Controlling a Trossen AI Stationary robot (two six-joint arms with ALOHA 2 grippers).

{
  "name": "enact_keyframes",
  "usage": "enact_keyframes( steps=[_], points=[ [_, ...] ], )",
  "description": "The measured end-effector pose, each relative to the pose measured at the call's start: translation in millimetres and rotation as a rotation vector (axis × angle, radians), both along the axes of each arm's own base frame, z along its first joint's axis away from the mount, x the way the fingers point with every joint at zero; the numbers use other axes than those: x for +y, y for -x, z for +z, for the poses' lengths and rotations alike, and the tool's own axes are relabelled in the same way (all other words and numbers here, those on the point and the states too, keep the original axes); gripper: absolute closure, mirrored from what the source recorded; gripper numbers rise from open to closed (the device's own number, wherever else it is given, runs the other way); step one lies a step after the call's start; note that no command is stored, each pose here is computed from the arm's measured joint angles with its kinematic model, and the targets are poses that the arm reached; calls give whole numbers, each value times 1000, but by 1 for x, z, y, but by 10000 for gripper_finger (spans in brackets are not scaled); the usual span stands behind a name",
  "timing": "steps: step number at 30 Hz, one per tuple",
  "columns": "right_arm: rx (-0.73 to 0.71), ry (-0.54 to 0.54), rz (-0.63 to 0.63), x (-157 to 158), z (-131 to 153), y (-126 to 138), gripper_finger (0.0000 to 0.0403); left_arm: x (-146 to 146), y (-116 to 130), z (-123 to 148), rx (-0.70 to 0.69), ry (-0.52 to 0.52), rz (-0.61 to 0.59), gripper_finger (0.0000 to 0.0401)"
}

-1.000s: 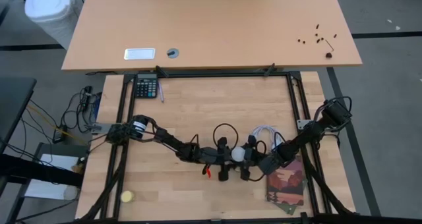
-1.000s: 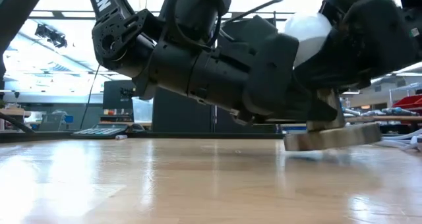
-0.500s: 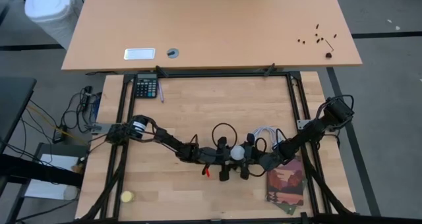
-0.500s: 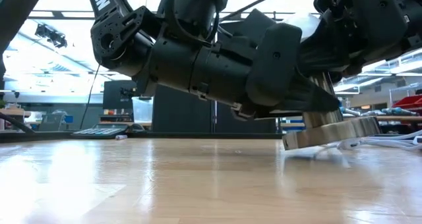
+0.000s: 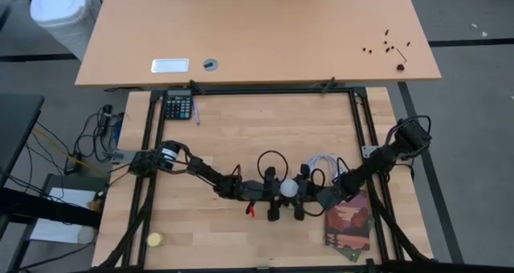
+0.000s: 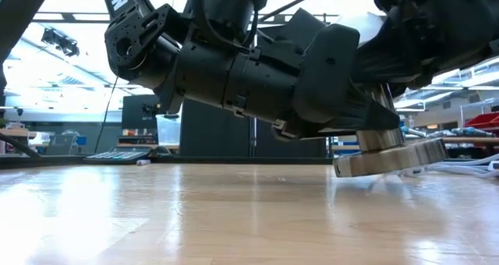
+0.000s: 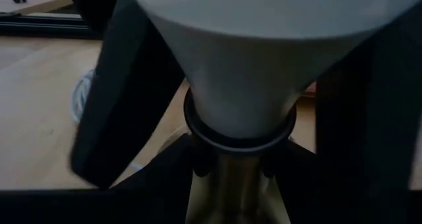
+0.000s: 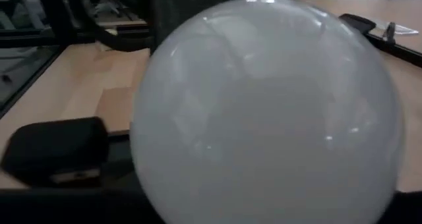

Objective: Screw lightbulb
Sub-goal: Remove the lightbulb from the lamp socket

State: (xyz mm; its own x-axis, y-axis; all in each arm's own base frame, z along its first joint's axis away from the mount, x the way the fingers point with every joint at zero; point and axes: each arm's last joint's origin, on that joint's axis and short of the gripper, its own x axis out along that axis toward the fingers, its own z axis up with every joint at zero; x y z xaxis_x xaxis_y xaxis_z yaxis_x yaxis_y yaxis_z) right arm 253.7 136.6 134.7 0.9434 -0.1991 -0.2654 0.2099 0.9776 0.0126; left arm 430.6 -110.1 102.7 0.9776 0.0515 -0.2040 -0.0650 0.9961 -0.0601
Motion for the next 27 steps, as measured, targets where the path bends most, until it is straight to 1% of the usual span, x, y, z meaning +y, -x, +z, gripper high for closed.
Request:
enact_keyframes(
  steps=[2,4,6,8,10,15,18,21,24,27],
  points=[
    [3,8,24,4,0,2,178,-1,0,0,1,-10,-16,211],
    [16,28,77,6,0,3,176,-2,0,0,6,-17,-49,211],
    [26,22,127,8,0,2,178,-5,1,-1,13,-13,-81,212],
    [34,14,168,7,-1,2,185,-7,2,-1,17,-18,-105,212],
    [41,19,214,7,-1,1,196,-8,2,-1,15,-48,-140,212],
    [50,37,298,3,0,-3,223,-13,3,-1,9,-105,-166,212],
    [55,19,369,-2,0,-7,227,-13,3,-1,8,-120,-187,212],
    [46,-39,448,-8,2,-12,221,-14,3,0,3,-110,-216,212],
    [68,-98,425,-16,0,-15,209,-13,3,-1,8,-101,-204,213],
    [85,-115,408,-17,1,-14,193,-12,3,-2,20,-91,-194,213]
  ],
)
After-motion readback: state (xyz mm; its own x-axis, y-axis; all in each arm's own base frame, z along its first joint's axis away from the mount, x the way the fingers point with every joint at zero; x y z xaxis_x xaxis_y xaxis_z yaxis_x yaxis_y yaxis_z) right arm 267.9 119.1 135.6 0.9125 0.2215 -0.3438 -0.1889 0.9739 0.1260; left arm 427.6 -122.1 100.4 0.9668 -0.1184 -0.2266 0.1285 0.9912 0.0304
